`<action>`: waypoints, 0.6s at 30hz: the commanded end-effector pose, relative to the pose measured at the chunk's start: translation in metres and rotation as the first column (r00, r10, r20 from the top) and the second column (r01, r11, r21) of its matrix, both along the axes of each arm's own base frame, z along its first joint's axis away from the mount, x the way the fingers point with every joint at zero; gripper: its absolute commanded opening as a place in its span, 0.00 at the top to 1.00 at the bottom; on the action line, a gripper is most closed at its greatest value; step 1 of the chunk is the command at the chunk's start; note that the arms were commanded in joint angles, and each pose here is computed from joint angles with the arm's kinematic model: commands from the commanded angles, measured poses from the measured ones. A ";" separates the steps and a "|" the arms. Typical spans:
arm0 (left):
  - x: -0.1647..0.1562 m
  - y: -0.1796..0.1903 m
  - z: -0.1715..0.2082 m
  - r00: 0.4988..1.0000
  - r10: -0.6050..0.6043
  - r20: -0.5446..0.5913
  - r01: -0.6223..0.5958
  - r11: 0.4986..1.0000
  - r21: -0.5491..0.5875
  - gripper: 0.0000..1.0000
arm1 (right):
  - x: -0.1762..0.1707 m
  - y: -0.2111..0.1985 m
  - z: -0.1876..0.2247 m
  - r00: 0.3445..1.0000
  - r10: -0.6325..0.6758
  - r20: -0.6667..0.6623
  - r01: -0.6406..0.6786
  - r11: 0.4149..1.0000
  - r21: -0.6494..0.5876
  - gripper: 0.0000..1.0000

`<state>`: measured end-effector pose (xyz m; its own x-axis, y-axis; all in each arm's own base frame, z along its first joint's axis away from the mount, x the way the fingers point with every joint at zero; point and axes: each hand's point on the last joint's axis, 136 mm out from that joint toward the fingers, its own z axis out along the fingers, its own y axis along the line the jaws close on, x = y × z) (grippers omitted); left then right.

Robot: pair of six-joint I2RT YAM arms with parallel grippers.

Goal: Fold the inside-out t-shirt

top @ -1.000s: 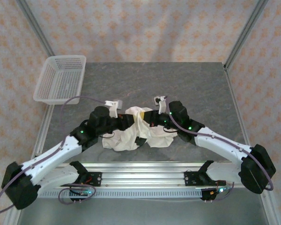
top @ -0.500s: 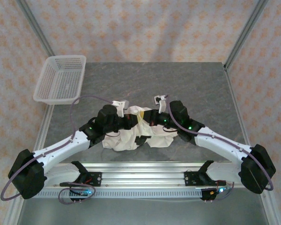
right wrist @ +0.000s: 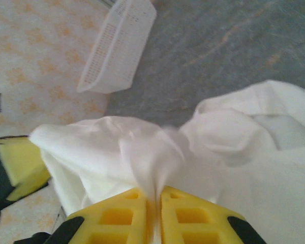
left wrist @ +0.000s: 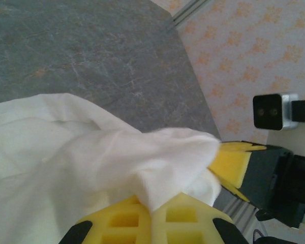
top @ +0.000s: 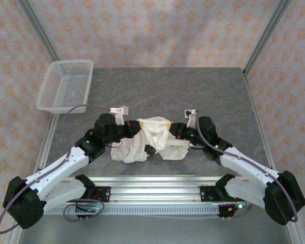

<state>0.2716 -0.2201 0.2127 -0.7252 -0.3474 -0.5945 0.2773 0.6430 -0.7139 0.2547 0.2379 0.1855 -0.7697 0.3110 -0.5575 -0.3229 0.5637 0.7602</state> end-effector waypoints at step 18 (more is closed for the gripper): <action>-0.002 0.003 -0.001 1.000 -0.003 -0.005 0.003 1.000 0.022 1.00 | 0.005 0.039 -0.034 0.970 0.194 0.146 -0.055 0.760 -0.648 0.44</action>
